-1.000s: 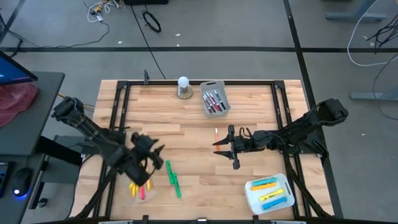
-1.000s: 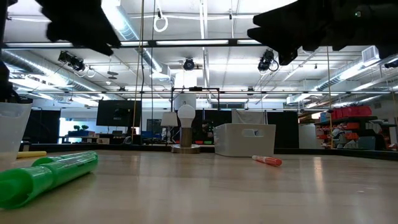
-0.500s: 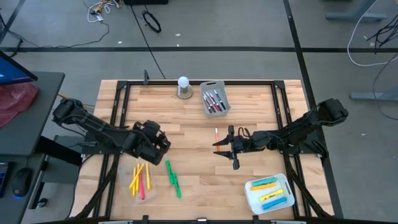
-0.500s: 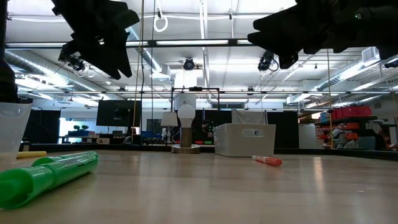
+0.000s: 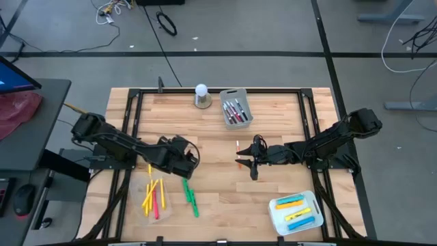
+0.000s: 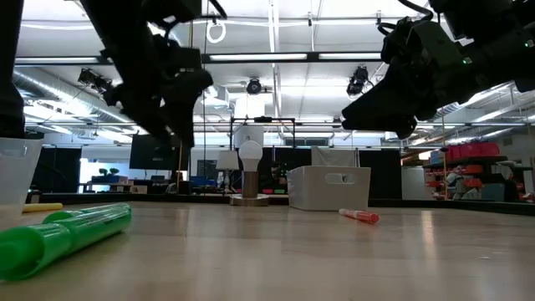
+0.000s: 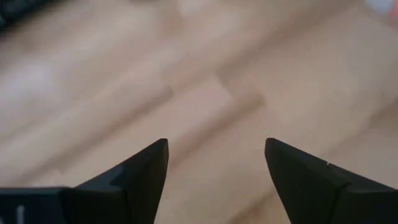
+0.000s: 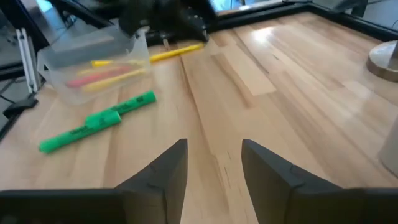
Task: Pick & Place Markers
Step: Put the green highlighter pen into the white bin, then put the orange highlighter pen into the gray bin
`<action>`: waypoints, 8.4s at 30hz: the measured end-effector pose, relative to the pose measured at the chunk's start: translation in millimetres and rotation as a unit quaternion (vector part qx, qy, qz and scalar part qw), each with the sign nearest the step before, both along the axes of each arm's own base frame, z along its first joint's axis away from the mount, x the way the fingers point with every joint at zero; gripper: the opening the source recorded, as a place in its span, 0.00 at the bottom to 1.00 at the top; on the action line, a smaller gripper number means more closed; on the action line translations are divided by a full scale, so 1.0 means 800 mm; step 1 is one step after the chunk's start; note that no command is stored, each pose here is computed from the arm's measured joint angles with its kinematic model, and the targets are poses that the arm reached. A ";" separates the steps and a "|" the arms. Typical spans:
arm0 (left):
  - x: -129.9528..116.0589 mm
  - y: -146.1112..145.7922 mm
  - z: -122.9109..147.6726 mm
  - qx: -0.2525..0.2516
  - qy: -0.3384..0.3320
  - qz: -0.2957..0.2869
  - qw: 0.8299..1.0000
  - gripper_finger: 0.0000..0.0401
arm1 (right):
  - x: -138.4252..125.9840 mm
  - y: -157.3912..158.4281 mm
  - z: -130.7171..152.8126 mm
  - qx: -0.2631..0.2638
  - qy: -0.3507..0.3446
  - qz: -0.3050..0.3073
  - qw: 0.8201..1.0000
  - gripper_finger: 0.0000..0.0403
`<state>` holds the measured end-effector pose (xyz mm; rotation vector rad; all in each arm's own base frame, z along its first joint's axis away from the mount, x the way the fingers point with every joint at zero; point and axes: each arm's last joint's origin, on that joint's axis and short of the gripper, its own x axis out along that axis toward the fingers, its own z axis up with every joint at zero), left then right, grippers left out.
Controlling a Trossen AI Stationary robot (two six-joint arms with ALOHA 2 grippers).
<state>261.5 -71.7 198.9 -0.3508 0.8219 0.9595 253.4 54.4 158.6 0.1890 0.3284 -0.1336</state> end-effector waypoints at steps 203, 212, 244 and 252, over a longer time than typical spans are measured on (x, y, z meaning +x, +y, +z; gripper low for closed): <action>0.117 -0.016 -0.006 0.186 -0.158 -0.231 0.942 0.49 | 0.034 -0.012 -0.087 -0.016 0.281 -0.142 0.949 0.48; 0.117 -0.016 -0.006 0.186 -0.158 -0.231 0.942 0.49 | 0.013 -0.019 -0.101 -0.024 0.284 -0.081 0.955 0.20; 0.119 -0.016 -0.004 0.186 -0.171 -0.227 0.941 0.49 | 0.020 -0.148 0.131 -0.003 -0.001 -0.214 0.977 0.05; 0.119 -0.015 -0.004 0.186 -0.171 -0.225 0.941 0.49 | 0.059 -0.234 0.050 0.052 -0.005 -0.302 0.952 0.06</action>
